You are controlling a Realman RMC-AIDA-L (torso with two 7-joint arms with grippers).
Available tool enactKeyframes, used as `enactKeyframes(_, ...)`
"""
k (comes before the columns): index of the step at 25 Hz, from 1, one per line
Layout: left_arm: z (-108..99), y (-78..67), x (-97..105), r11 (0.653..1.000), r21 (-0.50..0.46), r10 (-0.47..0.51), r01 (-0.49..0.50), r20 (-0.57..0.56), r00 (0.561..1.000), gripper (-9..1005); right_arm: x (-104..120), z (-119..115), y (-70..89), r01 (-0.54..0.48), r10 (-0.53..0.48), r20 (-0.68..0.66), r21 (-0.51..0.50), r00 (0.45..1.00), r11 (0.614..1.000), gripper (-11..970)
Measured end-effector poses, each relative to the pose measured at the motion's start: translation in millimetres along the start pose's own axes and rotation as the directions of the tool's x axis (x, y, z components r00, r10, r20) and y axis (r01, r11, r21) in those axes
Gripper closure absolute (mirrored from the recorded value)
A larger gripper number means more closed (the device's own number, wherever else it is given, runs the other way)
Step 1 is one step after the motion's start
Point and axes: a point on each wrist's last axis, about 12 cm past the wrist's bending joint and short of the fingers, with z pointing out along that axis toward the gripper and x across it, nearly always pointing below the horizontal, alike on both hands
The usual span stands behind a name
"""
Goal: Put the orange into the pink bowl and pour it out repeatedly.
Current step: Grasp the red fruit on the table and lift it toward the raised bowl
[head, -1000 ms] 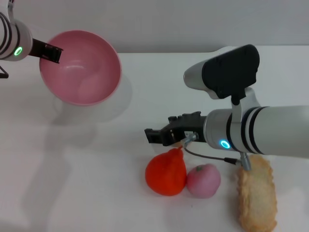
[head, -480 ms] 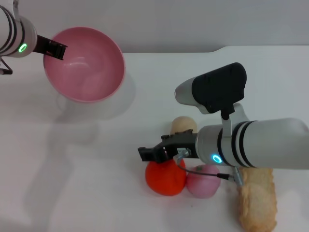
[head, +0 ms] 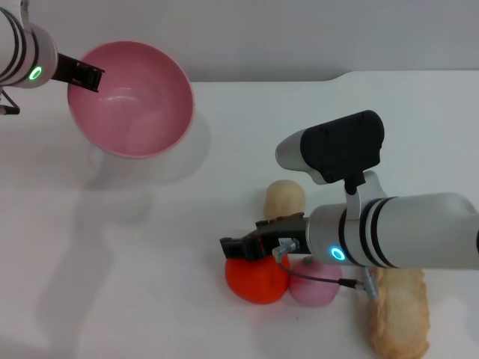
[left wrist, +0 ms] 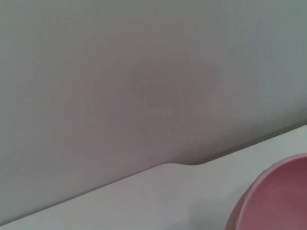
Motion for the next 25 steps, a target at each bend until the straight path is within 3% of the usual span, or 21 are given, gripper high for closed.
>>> enactKeyframes(5,-1,-0.1,-1,1.0,0.0,0.0,0.0,0.005,1.0,953,2,2,-1.4,-0.021,0.021,-0.014,-0.008,1.0,1.0,277)
enactKeyframes(11,-3,-1.1,-5,1.0,0.001,0.005,-0.005,0.016,1.0,953,1,1,2.7,0.037,-0.037,-0.012,-0.019,0.999,0.999,283)
enactKeyframes(25,-3,-3.2,-9,1.0,0.004,0.024,-0.024,0.022,0.999,953,-5,-4,8.8,0.092,-0.092,0.004,-0.029,0.996,0.995,871)
